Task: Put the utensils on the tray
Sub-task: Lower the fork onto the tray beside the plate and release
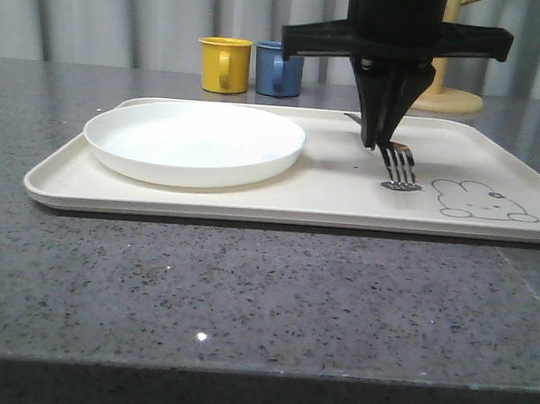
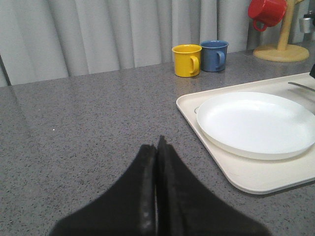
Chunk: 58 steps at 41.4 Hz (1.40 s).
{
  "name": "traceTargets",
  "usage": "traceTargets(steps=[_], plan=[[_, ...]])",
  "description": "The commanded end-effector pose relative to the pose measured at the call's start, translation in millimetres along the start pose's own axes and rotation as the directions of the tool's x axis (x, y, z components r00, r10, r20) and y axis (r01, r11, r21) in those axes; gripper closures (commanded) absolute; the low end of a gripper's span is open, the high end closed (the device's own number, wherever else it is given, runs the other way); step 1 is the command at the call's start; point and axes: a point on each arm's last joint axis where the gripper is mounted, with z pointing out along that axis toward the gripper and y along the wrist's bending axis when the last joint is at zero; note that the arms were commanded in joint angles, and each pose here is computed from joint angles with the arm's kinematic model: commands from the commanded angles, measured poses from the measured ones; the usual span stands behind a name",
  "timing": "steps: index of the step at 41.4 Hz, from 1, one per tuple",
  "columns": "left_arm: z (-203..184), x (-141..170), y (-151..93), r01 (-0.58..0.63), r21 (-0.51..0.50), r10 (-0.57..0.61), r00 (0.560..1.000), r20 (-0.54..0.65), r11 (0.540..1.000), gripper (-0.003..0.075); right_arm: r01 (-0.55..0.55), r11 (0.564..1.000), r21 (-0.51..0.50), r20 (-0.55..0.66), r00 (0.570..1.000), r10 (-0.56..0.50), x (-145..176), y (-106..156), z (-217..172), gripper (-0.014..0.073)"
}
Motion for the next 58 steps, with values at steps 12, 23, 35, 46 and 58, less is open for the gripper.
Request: traceTargets(steps=[12,23,35,46,58], plan=[[-2,-14,1,0.016,-0.007,-0.015,0.996,0.093,1.000,0.0739,-0.041,0.996,-0.081,0.064,0.997,0.047,-10,8,-7,0.0620],[-2,-14,1,0.016,-0.007,-0.015,0.996,0.093,1.000,0.0739,-0.045,0.996,-0.082,0.051,0.997,0.050,-9,8,-6,0.0422],[-2,-14,1,0.016,-0.007,-0.015,0.996,0.093,1.000,0.0739,-0.041,0.993,-0.114,0.117,0.992,0.054,-11,3,-31,0.0141],[-2,-14,1,0.016,-0.007,-0.015,0.996,0.093,1.000,0.0739,0.012,0.995,-0.100,0.230,0.973,0.011,-15,-34,-80,0.0141],[-2,-14,1,0.016,-0.007,-0.015,0.996,0.093,1.000,0.0739,-0.015,1.000,0.022,0.216,0.976,0.010,-24,-115,-102,0.0141]])
